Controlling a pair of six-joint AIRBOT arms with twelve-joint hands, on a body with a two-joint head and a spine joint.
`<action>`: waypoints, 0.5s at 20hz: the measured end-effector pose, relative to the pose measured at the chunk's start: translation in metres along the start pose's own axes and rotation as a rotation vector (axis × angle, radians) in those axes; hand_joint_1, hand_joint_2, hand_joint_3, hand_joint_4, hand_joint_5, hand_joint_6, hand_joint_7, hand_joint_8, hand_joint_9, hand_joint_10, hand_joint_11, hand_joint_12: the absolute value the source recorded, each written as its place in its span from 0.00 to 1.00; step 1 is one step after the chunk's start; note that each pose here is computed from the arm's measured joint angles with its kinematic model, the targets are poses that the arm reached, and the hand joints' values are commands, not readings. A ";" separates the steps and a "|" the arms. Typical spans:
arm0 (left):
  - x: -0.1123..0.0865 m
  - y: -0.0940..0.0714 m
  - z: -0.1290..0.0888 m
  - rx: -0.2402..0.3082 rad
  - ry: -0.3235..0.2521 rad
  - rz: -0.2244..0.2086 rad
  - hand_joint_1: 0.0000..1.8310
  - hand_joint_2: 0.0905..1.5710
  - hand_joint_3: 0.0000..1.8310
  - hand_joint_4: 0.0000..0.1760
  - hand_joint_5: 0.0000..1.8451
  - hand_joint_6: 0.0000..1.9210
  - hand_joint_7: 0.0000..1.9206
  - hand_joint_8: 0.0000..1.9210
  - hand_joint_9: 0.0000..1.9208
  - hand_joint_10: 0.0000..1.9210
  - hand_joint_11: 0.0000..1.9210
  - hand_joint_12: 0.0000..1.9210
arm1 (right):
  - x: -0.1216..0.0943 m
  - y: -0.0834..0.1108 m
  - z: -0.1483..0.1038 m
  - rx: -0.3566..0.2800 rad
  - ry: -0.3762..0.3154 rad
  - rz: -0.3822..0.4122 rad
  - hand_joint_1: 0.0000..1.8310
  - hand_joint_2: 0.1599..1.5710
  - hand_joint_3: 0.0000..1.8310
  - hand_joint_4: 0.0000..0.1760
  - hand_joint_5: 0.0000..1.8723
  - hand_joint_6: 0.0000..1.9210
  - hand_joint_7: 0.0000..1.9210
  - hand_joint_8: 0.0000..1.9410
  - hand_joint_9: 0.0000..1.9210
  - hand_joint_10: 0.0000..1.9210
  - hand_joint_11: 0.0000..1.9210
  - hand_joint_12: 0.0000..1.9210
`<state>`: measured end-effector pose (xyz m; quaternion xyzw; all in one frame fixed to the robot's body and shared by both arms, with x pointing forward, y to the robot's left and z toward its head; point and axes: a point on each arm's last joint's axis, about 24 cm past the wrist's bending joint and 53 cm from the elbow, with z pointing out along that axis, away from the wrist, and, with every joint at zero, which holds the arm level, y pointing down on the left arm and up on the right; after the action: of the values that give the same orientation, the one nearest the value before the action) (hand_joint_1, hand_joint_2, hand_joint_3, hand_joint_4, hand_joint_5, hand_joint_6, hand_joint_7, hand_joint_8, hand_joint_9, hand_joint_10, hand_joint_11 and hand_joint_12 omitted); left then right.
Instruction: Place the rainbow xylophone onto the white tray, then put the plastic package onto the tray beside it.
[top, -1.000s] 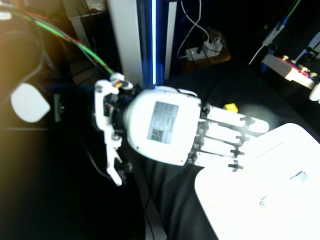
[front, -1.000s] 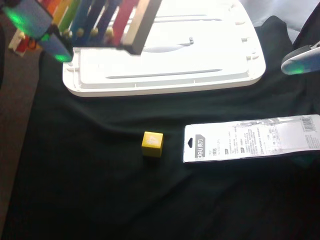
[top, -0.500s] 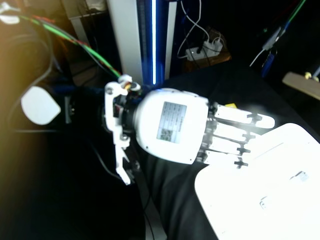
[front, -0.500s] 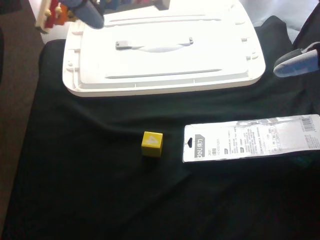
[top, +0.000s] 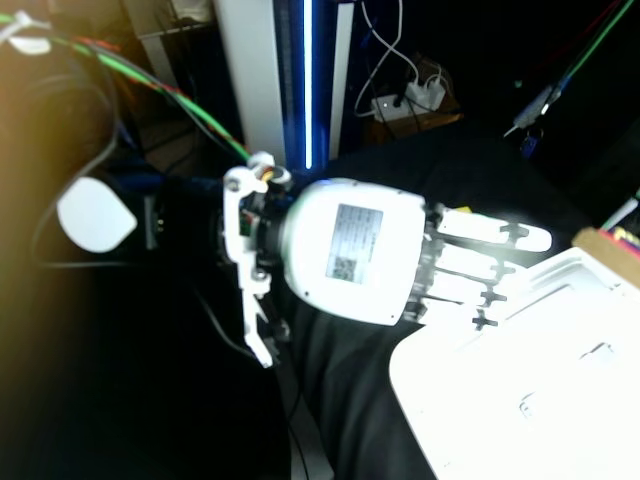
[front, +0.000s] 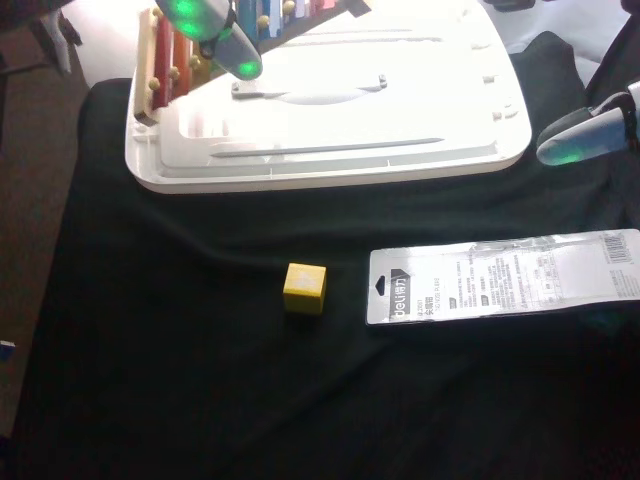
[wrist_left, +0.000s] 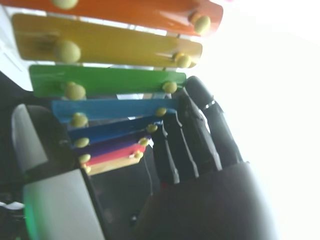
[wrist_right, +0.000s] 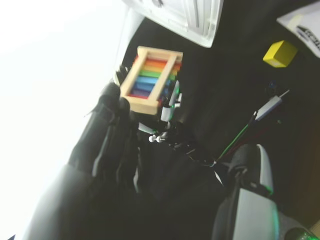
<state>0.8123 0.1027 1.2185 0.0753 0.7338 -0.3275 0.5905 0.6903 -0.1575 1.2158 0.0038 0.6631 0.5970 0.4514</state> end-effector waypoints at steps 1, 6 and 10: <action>0.001 0.001 0.003 -0.005 -0.002 -0.016 0.74 0.68 0.00 0.00 0.52 0.01 0.50 0.53 0.51 0.02 0.29 0.52 | 0.001 0.000 0.001 -0.002 0.000 0.002 0.44 0.43 0.00 0.44 0.09 0.00 0.19 0.00 0.23 0.00 0.24 0.03; 0.015 0.013 0.015 -0.025 -0.007 -0.110 0.72 0.62 0.00 0.00 0.46 0.09 0.47 0.09 0.50 0.00 0.26 0.53 | 0.006 0.001 0.005 -0.014 0.009 0.008 0.42 0.42 0.00 0.48 0.08 0.00 0.20 0.00 0.23 0.00 0.25 0.02; 0.031 0.025 0.021 -0.051 -0.005 -0.177 0.75 0.61 0.00 0.00 0.46 0.03 0.46 0.04 0.47 0.00 0.19 0.58 | 0.007 0.002 0.005 -0.019 0.010 0.008 0.39 0.40 0.00 0.54 0.08 0.00 0.19 0.00 0.22 0.00 0.26 0.02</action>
<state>0.8328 0.1019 1.1786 -0.0056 0.7440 -0.3599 0.5630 0.6885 -0.1491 1.2142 -0.0010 0.6597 0.6051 0.4458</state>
